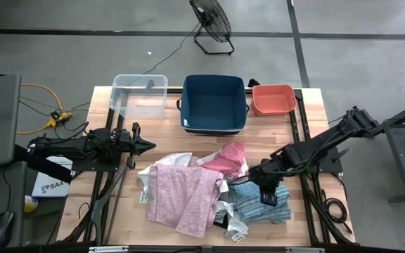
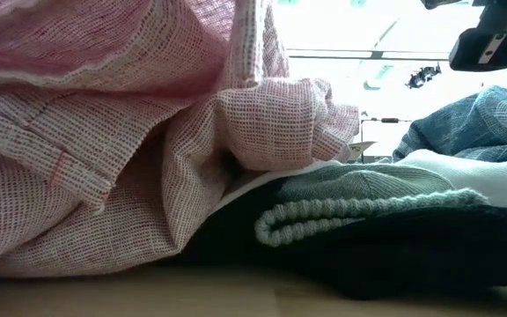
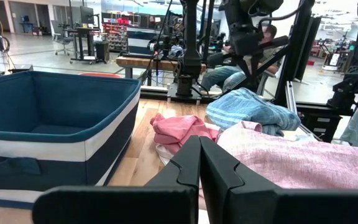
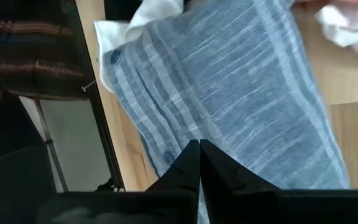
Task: Pick & Place Cloths
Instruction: Put the blue shirt into the blue bin
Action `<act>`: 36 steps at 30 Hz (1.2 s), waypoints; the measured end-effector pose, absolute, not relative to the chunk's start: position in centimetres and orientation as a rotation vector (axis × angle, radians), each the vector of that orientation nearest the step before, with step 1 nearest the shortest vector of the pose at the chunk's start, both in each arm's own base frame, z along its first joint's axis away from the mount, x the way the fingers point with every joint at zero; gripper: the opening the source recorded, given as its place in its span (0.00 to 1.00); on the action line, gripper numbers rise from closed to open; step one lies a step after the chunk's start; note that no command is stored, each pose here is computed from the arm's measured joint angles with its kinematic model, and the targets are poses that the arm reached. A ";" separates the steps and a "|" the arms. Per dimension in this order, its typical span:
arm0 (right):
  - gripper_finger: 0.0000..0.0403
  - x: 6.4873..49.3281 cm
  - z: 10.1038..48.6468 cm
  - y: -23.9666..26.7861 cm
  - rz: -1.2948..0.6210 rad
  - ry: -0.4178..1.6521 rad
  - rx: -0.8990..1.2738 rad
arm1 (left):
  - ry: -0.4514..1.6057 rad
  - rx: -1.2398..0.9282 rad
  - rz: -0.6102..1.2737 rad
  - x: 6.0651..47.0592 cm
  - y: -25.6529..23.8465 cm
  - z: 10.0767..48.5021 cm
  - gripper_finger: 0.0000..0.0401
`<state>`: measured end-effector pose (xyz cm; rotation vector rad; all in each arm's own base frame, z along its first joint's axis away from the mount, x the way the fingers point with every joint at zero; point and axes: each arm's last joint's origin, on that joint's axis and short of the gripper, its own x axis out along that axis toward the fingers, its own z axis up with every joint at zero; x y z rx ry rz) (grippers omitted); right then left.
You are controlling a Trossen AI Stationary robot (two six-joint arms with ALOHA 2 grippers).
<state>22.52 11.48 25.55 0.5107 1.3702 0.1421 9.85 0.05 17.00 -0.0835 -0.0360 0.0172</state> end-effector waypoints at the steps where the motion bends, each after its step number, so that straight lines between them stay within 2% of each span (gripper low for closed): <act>1: 0.00 22.6 25.4 11.5 0.140 1.373 0.510 | -0.036 -0.083 0.017 9.9 0.1 17.0 0.00; 7: 0.00 23.2 24.4 11.9 0.093 1.378 0.468 | -0.036 -0.084 0.017 9.9 0.1 17.0 0.00; 10: 0.04 23.4 23.9 12.1 0.087 1.412 0.466 | -0.037 -0.084 0.017 9.9 0.1 17.0 0.00; 14: 0.14 23.5 23.5 12.2 0.062 1.436 0.493 | -0.036 -0.083 0.017 9.9 0.1 17.0 0.00; 18: 0.30 23.6 23.5 12.1 0.030 1.427 0.497 | -0.036 -0.083 0.017 9.9 0.1 17.0 0.00; 23: 0.50 23.5 23.5 12.1 0.079 1.425 0.452 | -0.036 -0.084 0.017 9.9 0.1 17.0 0.00; 26: 0.59 23.6 23.4 12.1 0.104 1.413 0.398 | -0.036 -0.084 0.017 9.9 0.1 17.0 0.00; 30: 0.64 23.6 23.4 11.9 0.100 1.389 0.330 | -0.036 -0.084 0.017 9.9 0.1 17.0 0.00; 36: 0.64 23.3 22.2 12.4 0.113 1.436 0.279 | -0.036 -0.083 0.017 9.9 0.1 17.0 0.00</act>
